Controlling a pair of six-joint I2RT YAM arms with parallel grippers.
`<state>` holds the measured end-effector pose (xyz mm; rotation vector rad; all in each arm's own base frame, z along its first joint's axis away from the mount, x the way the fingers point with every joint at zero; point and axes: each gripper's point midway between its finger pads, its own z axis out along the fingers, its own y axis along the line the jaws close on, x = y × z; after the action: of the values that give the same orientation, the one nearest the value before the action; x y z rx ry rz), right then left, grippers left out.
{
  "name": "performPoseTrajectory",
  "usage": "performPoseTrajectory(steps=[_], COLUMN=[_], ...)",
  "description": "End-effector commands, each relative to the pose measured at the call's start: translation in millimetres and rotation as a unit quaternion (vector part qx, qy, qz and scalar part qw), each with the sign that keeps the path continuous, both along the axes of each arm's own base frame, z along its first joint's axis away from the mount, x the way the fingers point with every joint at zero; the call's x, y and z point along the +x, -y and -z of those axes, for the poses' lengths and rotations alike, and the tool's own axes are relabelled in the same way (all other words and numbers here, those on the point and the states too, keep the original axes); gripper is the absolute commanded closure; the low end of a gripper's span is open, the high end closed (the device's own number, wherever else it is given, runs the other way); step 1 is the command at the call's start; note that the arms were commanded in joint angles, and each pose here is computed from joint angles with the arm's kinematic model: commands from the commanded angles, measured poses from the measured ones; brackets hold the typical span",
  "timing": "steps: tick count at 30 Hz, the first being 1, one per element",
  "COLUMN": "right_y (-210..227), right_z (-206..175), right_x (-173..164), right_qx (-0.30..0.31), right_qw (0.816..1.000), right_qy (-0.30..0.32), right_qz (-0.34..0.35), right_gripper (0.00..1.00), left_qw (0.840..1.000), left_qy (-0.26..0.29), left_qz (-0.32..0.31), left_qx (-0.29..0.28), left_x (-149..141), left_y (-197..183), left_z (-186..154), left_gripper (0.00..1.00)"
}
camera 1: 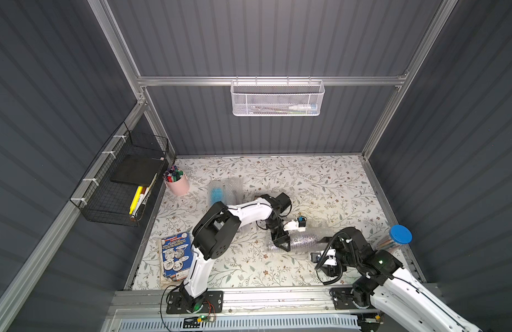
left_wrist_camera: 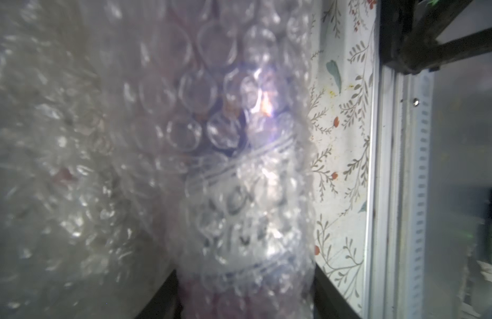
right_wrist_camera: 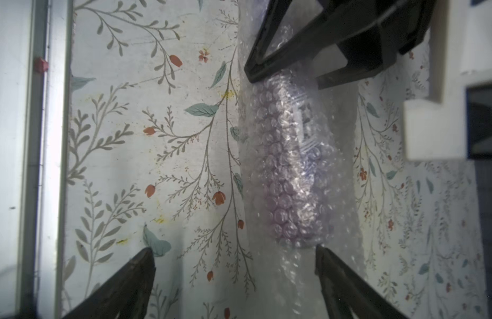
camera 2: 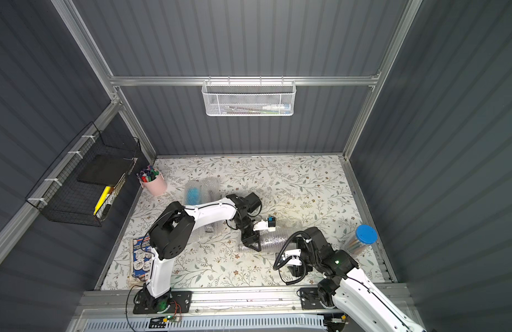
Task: Wrap wine bottles in bubble wrap
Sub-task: Wrap the wine bottle in bubble wrap.
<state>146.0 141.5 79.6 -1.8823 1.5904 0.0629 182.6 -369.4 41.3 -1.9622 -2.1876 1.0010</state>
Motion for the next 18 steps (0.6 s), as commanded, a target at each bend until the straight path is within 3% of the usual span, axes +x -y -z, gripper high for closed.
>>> performPoseTrajectory(steps=[1, 12, 18], right_y=[-25, -53, -46], right_z=[-17, 19, 44], right_x=[25, 49, 46], right_qx=[0.005, -0.089, -0.139], right_qw=[0.994, 0.984, 0.979], right_qy=[0.095, 0.116, 0.093], right_qz=[-0.057, -0.104, -0.114], right_gripper=[0.08, 0.10, 0.22], left_qw=[0.988, 0.979, 0.976], left_qy=[-0.129, -0.197, -0.210], left_qz=[-0.013, -0.033, -0.039], left_qx=[0.082, 0.041, 0.042], left_x=[-36, -33, -32], left_y=[-23, -13, -14], left_z=[17, -4, -3], left_gripper=[0.47, 0.47, 0.47])
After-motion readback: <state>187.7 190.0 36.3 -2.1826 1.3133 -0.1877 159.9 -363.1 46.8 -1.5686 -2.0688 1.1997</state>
